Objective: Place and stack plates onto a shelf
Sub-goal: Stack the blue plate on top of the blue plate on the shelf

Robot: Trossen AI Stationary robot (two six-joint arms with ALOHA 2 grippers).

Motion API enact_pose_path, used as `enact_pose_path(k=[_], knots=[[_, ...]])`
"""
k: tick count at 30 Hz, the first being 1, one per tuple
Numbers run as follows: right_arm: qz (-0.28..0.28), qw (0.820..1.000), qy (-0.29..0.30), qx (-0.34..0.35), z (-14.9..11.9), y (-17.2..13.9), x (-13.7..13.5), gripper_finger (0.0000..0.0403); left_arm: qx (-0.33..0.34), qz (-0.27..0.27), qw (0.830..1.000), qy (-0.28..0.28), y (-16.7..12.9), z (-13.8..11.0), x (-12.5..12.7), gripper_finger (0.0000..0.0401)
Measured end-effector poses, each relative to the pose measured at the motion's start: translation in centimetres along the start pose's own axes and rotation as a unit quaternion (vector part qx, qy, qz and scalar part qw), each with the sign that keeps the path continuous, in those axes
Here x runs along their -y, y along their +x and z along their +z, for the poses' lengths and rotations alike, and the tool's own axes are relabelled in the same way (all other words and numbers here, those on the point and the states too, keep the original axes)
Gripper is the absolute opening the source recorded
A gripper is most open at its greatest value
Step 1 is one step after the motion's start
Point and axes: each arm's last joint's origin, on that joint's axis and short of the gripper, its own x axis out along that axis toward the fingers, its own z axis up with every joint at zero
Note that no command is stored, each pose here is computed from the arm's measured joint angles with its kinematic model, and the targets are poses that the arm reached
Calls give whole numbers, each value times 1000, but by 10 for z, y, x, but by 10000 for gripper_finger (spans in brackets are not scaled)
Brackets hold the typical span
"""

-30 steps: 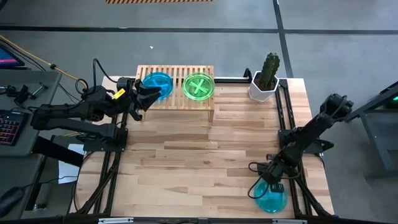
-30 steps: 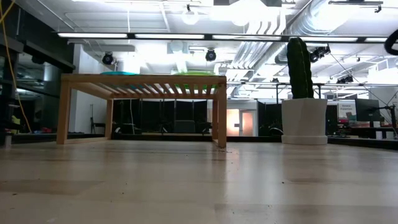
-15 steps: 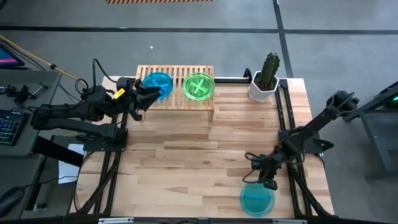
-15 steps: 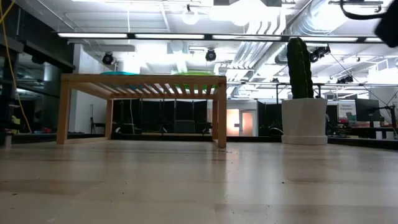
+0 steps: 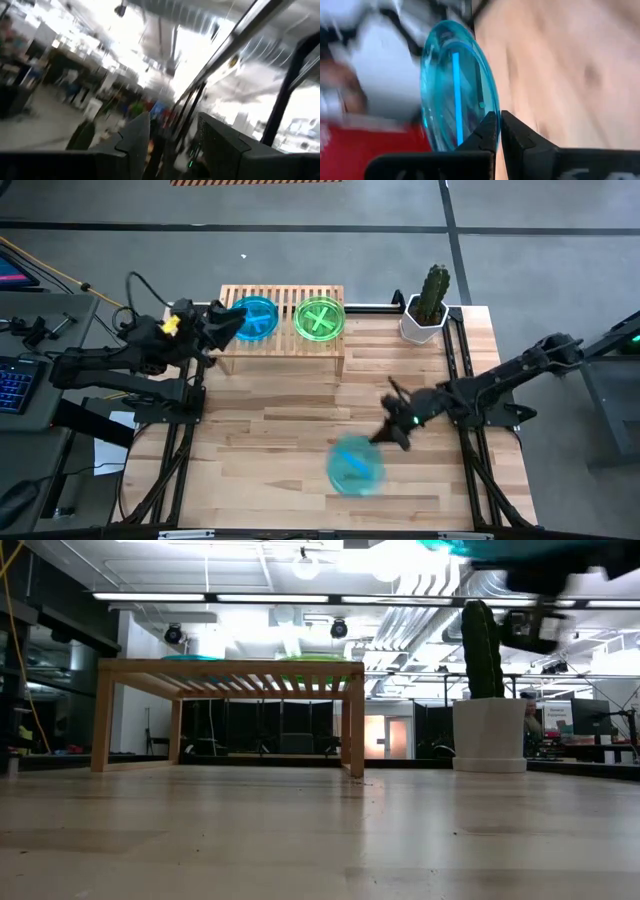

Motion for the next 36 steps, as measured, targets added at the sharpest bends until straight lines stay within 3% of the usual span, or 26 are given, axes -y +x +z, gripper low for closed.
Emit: enact_pose_path(k=[4, 9, 14, 19, 24, 30, 36], knots=[[-7, 994, 34, 108, 38, -5, 4, 0, 55, -24, 998, -13, -2, 12, 5, 156], [-22, 981, -5, 191, 102, -3, -10, 0, 90, -38, 995, -22, -3, 19, 7, 156], [-83, 965, 34, 245, 179, -4, -15, 0, 101, -43, 994, -24, -4, 21, 8, 156], [-158, 951, 28, 264, 250, -10, -3, 0, 99, -42, 994, -24, -4, 21, 8, 156], [-179, 937, 41, 299, 309, -6, 17, 0, 99, -44, 993, -38, -4, 21, 8, 156], [-179, 929, 65, 317, 353, 21, 42, 0, 98, -45, 993, -49, -4, 21, 8, 156], [-204, 922, 90, 316, 367, 50, 67, 0, 99, -46, 993, -51, -4, 21, 8, 156]])
